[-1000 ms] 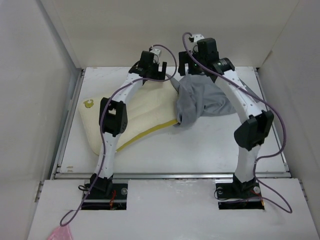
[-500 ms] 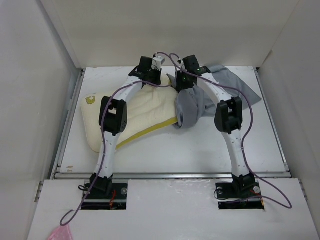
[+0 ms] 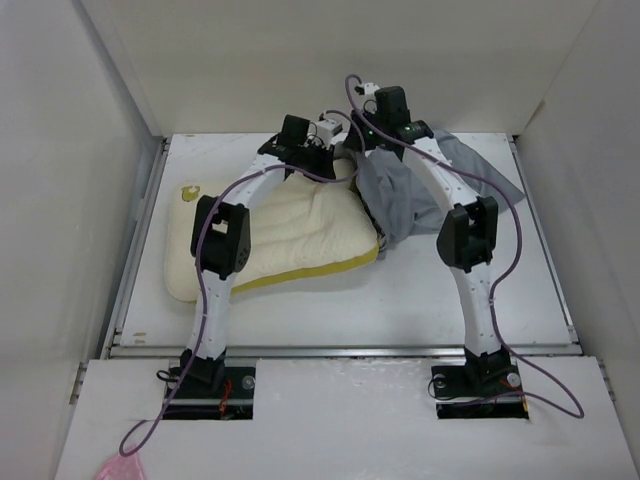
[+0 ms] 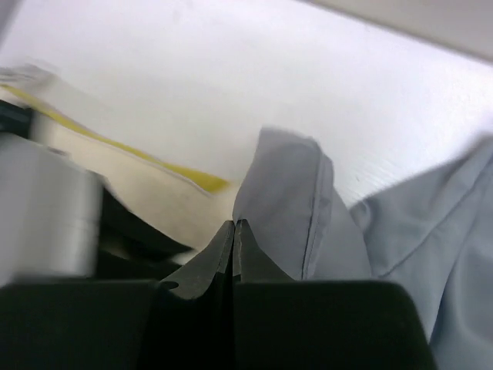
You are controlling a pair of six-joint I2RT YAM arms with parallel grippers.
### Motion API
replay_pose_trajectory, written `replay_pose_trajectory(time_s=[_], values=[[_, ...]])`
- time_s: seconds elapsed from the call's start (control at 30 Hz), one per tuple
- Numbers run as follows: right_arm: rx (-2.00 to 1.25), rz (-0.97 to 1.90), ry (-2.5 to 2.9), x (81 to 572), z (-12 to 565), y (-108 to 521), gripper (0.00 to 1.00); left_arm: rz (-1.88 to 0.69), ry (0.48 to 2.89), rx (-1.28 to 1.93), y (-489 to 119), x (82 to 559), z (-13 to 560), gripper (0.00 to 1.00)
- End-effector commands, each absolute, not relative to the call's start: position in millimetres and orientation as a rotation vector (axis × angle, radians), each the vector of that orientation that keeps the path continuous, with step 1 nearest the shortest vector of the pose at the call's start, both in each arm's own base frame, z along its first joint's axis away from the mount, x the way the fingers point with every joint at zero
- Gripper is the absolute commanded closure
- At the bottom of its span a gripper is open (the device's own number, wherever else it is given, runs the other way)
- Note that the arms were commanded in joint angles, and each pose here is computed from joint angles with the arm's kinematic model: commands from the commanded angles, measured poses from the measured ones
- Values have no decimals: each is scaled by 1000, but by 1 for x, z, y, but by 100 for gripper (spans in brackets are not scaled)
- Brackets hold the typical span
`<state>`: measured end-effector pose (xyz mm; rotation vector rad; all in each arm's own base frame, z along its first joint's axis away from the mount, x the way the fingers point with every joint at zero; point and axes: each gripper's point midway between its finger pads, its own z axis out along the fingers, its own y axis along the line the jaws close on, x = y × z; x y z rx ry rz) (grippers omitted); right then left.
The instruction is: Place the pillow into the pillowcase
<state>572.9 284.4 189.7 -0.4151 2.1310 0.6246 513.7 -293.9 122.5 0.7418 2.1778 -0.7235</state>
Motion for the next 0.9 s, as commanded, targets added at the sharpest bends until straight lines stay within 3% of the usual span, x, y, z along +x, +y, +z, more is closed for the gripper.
replay_pose_trajectory(time_s=[0.0, 0.17, 0.23, 0.27, 0.4, 0.53, 0.6, 0.7, 0.87], values=[[-493, 762, 1893, 560, 285, 309, 100, -857, 1993, 863, -325, 482, 199, 100], [-585, 876, 1959, 522, 272, 330, 100, -804, 2003, 676, -328, 496, 216, 100], [-591, 859, 1999, 502, 272, 326, 100, -638, 2034, 421, -299, 528, 222, 100], [-585, 845, 2088, 489, 238, 323, 100, -650, 2014, 260, -285, 542, 237, 100], [-530, 880, 2184, 453, 218, 310, 100, -632, 1969, -85, -244, 570, 249, 100], [-617, 1030, 2093, 423, 231, 326, 76, -589, 1953, -145, -234, 584, 243, 100], [-606, 1009, 2085, 427, 235, 325, 52, -604, 2005, -116, -240, 584, 222, 100], [-580, 895, 2114, 437, 239, 314, 39, -610, 2028, -77, -246, 575, 215, 100], [-422, 566, 2161, 454, 239, 268, 31, -580, 1993, -38, -250, 555, 214, 100]])
